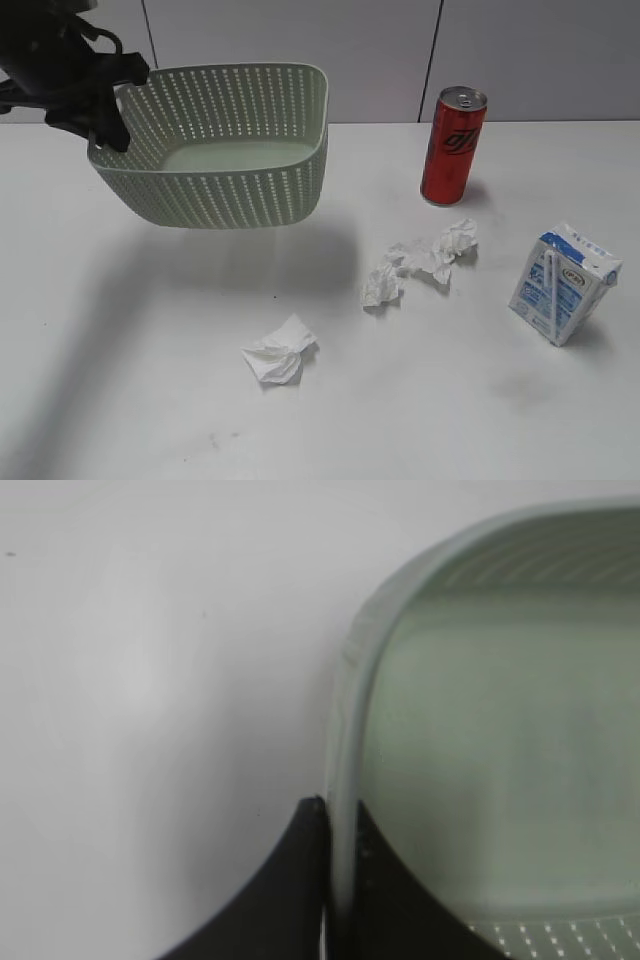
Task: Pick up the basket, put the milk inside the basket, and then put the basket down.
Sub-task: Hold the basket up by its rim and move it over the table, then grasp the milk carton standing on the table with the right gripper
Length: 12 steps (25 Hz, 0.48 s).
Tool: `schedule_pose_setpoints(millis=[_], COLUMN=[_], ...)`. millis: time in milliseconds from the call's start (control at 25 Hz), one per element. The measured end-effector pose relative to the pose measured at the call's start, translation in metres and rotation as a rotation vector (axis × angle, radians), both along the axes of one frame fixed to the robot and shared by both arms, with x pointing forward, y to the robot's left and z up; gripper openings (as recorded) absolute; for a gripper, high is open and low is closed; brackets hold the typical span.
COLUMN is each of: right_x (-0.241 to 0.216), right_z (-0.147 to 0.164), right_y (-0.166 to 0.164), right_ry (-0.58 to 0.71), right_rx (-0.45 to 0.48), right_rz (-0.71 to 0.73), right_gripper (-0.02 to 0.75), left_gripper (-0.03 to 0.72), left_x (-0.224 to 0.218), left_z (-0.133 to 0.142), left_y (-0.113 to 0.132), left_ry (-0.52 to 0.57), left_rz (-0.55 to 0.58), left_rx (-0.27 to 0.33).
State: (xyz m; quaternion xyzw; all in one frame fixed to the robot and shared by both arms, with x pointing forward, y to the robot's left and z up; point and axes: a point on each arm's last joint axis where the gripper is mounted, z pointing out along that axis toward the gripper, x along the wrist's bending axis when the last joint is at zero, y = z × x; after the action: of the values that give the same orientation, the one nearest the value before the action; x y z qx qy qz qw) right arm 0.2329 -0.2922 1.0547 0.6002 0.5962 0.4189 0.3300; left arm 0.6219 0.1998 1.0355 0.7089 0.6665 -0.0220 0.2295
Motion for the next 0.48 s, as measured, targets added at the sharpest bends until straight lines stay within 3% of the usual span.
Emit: schedule_pose_setpoints(millis=[480], right_x=[0.0001], right_z=[0.0060], right_y=[0.0005], right_ry=[-0.045], right_rx=[0.010], right_rz=[0.002], right_gripper=[0.587], left_gripper=[-0.015], left_x=[-0.0035], left_z=[-0.0012], left_y=[0.0002], left_ry=[0.038], left_rz=[-0.015], left_rx=[0.006])
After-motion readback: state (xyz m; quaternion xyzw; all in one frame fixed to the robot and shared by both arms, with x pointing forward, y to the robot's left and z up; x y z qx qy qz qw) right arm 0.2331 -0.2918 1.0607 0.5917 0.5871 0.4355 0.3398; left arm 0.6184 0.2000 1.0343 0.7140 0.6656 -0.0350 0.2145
